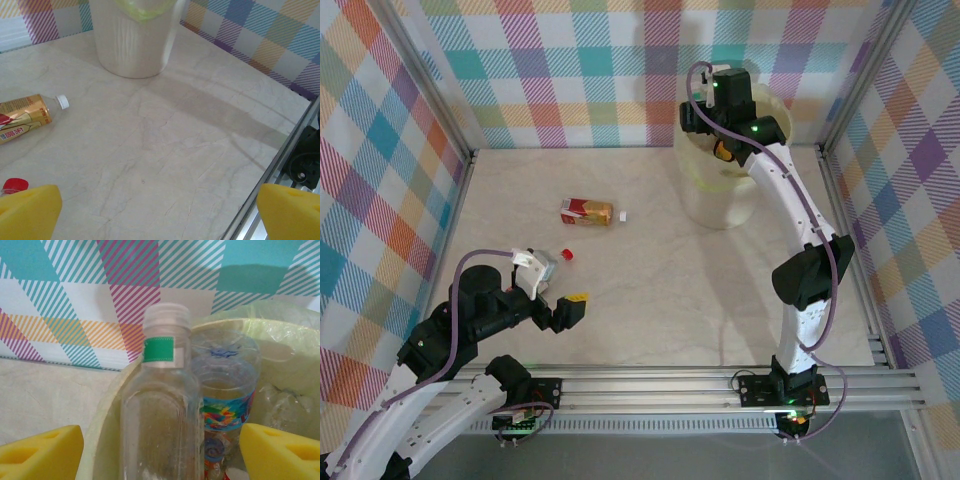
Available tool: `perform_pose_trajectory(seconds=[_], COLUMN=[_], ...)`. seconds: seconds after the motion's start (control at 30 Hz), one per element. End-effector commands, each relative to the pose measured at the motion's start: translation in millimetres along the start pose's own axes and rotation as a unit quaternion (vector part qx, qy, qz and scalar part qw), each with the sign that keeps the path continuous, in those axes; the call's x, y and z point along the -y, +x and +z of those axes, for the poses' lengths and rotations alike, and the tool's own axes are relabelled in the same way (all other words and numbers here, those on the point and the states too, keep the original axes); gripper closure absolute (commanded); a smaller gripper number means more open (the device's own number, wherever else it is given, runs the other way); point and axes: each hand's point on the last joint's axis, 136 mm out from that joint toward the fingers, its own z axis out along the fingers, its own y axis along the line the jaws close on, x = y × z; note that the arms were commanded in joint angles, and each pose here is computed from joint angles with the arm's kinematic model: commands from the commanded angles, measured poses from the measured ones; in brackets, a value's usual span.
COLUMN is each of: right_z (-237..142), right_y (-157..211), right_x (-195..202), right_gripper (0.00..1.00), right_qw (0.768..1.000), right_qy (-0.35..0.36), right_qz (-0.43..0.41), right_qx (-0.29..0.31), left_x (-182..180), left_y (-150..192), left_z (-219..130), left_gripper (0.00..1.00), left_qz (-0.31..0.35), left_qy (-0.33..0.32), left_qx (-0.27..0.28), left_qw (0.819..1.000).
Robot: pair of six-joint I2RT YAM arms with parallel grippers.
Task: Put the plastic bottles in the bin
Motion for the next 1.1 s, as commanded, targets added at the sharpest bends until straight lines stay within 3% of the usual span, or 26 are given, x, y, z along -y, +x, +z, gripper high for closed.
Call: perform_pose_trajectory(seconds=[0.0, 0.23, 0.47, 0.77, 1.07], right_z=[-24, -48, -76, -85, -42], right_y=[-23, -26, -3, 64, 141], right_x=[6, -12, -70, -166, -229], right_gripper=[0.18, 0.17, 0.17, 0.18, 0.13], right_qw=[1.0, 0.998, 0.989, 0.956, 0.931], right_qy=[0.001, -0.052, -0.138, -0.279, -0.325], right_qz=[0.006, 0.008, -0.038, -0.08, -0.105], right_qx=[0.03, 0.045, 0.039, -0.037, -0.125], left_x=[1, 1, 1, 0, -1], left_y=[-6, -6, -7, -9, -8], left_z=[-1, -1, -2, -3, -3], left_gripper=[0.0, 0.0, 0.0, 0.0, 0.0], left_qz=[-0.005, -0.005, -0.006, -0.007, -0.007], left_qy=[0.003, 0.004, 0.004, 0.002, 0.0], left_qx=[0.009, 0.011, 0.015, 0.019, 0.018], left_qw=[1.0, 1.0, 1.0, 1.0, 1.0])
